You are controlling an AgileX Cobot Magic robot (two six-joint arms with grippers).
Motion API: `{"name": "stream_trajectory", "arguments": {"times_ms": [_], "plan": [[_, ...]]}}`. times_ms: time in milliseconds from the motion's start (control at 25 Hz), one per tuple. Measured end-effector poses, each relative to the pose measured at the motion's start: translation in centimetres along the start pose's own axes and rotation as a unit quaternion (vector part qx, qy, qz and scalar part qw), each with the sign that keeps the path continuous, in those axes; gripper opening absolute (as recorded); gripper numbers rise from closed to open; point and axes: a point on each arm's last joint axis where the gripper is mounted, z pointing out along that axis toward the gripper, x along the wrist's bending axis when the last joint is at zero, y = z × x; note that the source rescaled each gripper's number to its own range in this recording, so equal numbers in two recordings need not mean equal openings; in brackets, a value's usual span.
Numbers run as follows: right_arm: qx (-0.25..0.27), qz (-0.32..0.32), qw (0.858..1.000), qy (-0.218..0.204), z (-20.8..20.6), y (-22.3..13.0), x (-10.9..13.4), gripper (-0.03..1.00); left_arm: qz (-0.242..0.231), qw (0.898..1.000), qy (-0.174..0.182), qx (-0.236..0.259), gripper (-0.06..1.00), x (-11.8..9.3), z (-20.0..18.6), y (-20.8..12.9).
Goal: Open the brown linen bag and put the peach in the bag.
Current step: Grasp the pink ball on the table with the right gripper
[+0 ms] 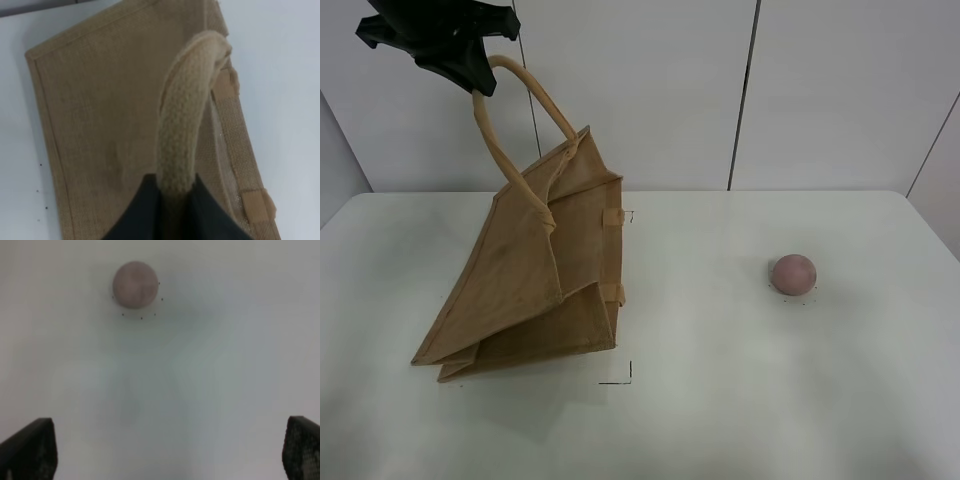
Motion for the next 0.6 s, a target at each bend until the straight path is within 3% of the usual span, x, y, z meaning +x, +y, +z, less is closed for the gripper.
{"name": "stream_trajectory", "arguments": {"times_ms": [320, 600], "plan": [[0.16, 0.009, 0.987, 0.012, 12.0, 7.9, -0.1, 1.0, 0.001, 1.0, -0.003, -0.002, 0.0, -0.1, -0.2, 0.0], [0.231, 0.01, 0.973, 0.014, 23.6, 12.5, -0.4, 1.0, 0.005, 1.0, -0.003, -0.002, 0.0, -0.1, -0.2, 0.0]]}}
